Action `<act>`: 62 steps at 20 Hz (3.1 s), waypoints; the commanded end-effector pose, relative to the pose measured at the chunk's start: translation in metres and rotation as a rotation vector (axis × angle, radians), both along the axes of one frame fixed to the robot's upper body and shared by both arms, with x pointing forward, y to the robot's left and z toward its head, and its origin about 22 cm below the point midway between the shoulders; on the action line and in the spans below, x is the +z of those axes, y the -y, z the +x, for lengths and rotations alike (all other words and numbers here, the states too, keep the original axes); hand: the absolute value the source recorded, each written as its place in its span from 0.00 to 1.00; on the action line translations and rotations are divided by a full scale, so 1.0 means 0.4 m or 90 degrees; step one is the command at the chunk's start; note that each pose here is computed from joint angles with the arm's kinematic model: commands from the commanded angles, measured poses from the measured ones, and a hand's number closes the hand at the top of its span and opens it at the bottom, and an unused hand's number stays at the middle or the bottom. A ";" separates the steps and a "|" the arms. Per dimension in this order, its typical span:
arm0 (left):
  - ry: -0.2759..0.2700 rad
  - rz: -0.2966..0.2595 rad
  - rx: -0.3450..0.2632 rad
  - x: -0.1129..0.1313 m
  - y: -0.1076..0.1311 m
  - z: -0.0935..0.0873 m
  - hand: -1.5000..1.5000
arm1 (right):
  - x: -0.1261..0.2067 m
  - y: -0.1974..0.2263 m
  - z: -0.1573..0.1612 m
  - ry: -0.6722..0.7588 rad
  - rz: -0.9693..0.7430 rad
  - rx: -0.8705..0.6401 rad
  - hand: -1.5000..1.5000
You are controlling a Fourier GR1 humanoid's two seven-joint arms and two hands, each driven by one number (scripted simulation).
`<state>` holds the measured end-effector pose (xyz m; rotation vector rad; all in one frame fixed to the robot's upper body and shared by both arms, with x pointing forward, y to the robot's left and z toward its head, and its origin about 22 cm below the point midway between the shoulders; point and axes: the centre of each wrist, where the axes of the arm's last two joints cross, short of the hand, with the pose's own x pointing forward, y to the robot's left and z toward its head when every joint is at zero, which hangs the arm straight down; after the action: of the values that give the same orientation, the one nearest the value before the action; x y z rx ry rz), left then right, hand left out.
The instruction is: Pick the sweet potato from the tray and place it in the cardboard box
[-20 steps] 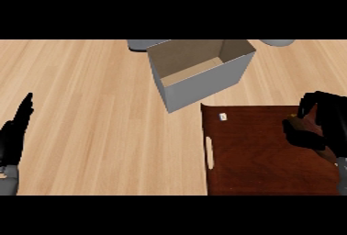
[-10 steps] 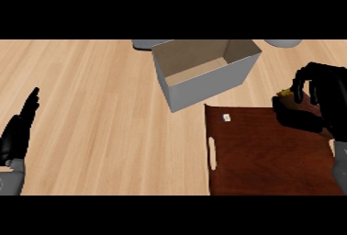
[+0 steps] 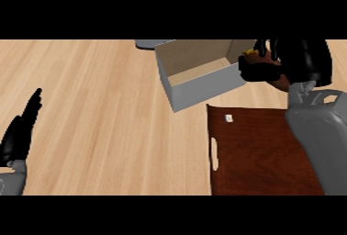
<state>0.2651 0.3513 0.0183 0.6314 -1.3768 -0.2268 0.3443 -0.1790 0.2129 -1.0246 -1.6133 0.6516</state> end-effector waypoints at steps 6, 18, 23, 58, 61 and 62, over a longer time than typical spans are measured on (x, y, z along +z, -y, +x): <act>0.008 -0.002 -0.010 -0.012 0.011 0.003 0.50 | 0.015 -0.099 0.188 -0.068 0.091 0.009 1.00; 0.019 -0.001 -0.024 0.030 0.017 0.051 0.50 | -0.135 -0.173 0.298 -0.099 0.072 -0.089 1.00; 0.015 -0.004 -0.035 -0.002 0.035 0.039 0.50 | -0.209 -0.142 0.301 -0.162 0.178 -0.105 0.00; -0.018 -0.008 0.034 -0.046 -0.054 -0.043 0.50 | -0.182 0.414 0.157 0.103 0.392 -0.106 0.00; -0.009 0.004 0.034 -0.037 -0.031 -0.033 0.50 | -0.190 0.499 0.085 0.076 0.372 -0.083 0.00; -0.010 0.004 0.044 0.005 -0.058 -0.041 0.50 | -0.202 0.521 0.055 0.055 0.374 -0.089 0.00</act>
<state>0.2510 0.3662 0.0105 0.6658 -1.3428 -0.1885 0.4003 -0.3543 0.1347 -0.7364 -1.6771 -0.0412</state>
